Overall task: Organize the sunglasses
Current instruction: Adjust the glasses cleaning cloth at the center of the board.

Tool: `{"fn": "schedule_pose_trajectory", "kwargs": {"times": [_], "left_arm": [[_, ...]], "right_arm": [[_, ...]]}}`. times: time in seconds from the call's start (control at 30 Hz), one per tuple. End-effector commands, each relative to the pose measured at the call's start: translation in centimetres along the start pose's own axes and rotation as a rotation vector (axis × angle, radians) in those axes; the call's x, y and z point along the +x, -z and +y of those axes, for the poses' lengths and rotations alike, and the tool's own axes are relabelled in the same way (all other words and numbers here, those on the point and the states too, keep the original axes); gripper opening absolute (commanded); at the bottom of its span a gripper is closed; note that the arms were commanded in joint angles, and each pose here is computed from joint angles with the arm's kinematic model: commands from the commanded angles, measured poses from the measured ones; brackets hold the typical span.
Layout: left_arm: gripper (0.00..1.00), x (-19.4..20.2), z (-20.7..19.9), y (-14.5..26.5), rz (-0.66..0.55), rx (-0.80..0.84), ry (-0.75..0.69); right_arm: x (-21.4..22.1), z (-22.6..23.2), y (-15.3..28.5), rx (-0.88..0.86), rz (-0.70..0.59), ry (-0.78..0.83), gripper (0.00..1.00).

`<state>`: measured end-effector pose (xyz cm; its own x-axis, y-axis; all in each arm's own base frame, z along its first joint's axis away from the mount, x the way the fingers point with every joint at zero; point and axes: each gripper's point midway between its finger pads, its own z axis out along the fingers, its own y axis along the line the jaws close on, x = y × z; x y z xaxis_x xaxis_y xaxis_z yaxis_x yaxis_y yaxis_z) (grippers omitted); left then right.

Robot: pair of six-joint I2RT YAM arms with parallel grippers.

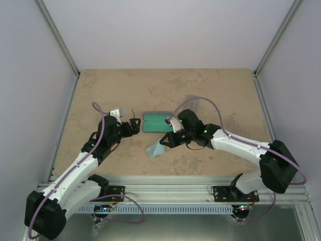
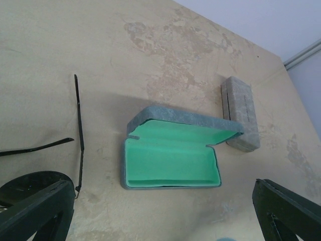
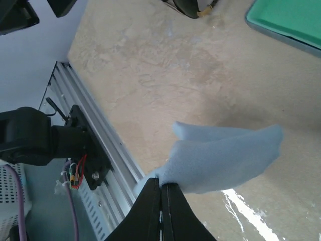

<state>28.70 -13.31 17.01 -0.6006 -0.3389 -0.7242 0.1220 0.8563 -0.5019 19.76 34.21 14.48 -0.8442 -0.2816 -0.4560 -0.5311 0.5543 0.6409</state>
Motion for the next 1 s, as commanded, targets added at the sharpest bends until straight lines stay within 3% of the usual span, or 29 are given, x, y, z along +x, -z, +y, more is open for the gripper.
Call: {"fn": "schedule_pose_trajectory", "kwargs": {"times": [0.0, 0.23, 0.43, 0.57, 0.73, 0.83, 0.97], "left_arm": [[0.99, 0.9, -0.5, -0.4, 0.036, 0.047, 0.012], [0.99, 3.8, -0.9, -1.2, 0.154, 0.108, 0.027], [0.99, 5.3, -1.1, -1.3, 0.207, 0.140, 0.039], [0.99, 5.3, -0.9, -1.3, 0.206, 0.127, 0.041], [0.99, 4.7, -0.5, -1.3, 0.181, 0.096, 0.039], [0.99, 4.5, -0.2, -1.3, 0.171, 0.081, 0.038], [0.99, 4.5, -0.4, -1.2, 0.171, 0.090, 0.037]], "right_arm": [[2.1, -2.2, -0.1, 0.015, 0.049, -0.050, 0.00], [6.9, -10.8, 0.8, 0.370, 0.143, -0.135, 0.01], [6.7, -13.9, 4.4, 0.632, 0.117, -0.118, 0.03], [5.4, -15.5, 7.0, 0.819, 0.052, -0.121, 0.26], [3.0, -11.2, 4.9, 0.648, -0.011, -0.032, 0.39], [3.3, -8.3, 1.8, 0.463, 0.032, 0.008, 0.40], [4.0, -6.3, -1.1, 0.373, 0.085, 0.045, 0.39]]}}
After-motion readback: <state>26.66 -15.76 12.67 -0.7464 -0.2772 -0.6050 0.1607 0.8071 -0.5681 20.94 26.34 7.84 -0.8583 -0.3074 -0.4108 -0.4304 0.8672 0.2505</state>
